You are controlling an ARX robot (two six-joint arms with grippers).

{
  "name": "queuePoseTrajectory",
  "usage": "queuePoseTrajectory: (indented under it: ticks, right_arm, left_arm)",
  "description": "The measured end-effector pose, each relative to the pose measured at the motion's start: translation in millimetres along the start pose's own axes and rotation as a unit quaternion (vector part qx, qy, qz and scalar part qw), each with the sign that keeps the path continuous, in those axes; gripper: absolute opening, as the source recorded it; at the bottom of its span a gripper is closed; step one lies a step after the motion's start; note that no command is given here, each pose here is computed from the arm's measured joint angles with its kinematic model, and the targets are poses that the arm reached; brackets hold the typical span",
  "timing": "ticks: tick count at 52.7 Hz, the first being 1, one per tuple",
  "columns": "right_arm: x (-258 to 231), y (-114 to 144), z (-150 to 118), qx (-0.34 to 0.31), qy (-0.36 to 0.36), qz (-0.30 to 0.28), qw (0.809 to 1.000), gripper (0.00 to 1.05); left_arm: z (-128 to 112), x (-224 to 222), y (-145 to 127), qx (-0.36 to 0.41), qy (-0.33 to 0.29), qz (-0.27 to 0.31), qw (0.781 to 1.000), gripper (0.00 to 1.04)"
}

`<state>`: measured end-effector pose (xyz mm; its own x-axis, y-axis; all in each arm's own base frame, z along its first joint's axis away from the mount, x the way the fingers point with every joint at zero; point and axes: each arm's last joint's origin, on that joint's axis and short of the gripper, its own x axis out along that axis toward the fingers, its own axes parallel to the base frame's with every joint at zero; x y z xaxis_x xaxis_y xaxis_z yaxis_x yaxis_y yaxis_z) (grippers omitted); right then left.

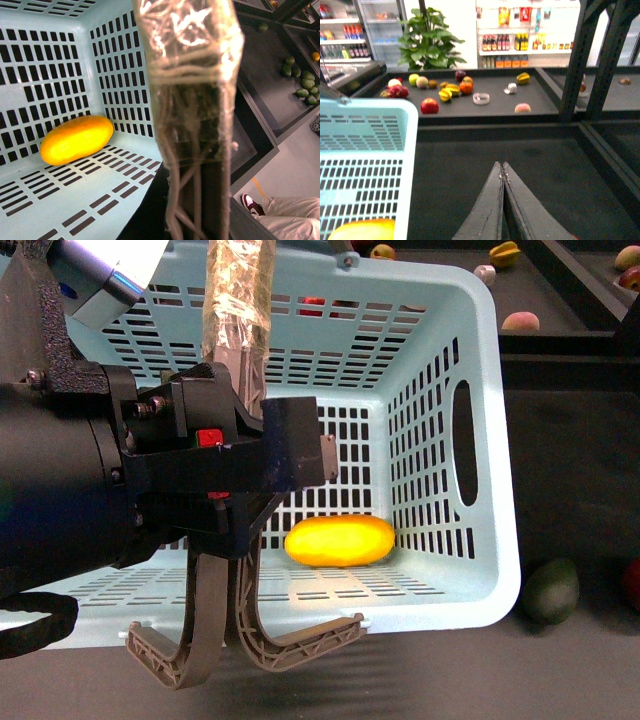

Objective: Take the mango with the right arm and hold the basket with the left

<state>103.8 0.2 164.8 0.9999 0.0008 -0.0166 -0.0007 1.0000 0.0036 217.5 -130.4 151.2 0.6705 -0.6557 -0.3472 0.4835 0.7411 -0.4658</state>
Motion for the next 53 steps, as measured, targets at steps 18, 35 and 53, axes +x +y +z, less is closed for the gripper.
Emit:
queuePoseTrajectory:
  ticks: [18,35,53]
  right_arm:
    - [-6.1,0.0,0.1,0.000,-0.009,0.000,1.000,0.02]
    - [-6.1,0.0,0.0,-0.001,-0.009,0.000,1.000,0.14]
    - [-6.1,0.0,0.1,-0.001,-0.009,0.000,1.000,0.69]
  left_arm:
    - [0.0,0.0,0.0,0.000,0.000,0.000,1.000,0.09]
    - [0.0,0.0,0.0,0.000,0.000,0.000,1.000,0.09]
    - [0.1,0.0,0.0,0.002,-0.002,0.001,1.000,0.09]
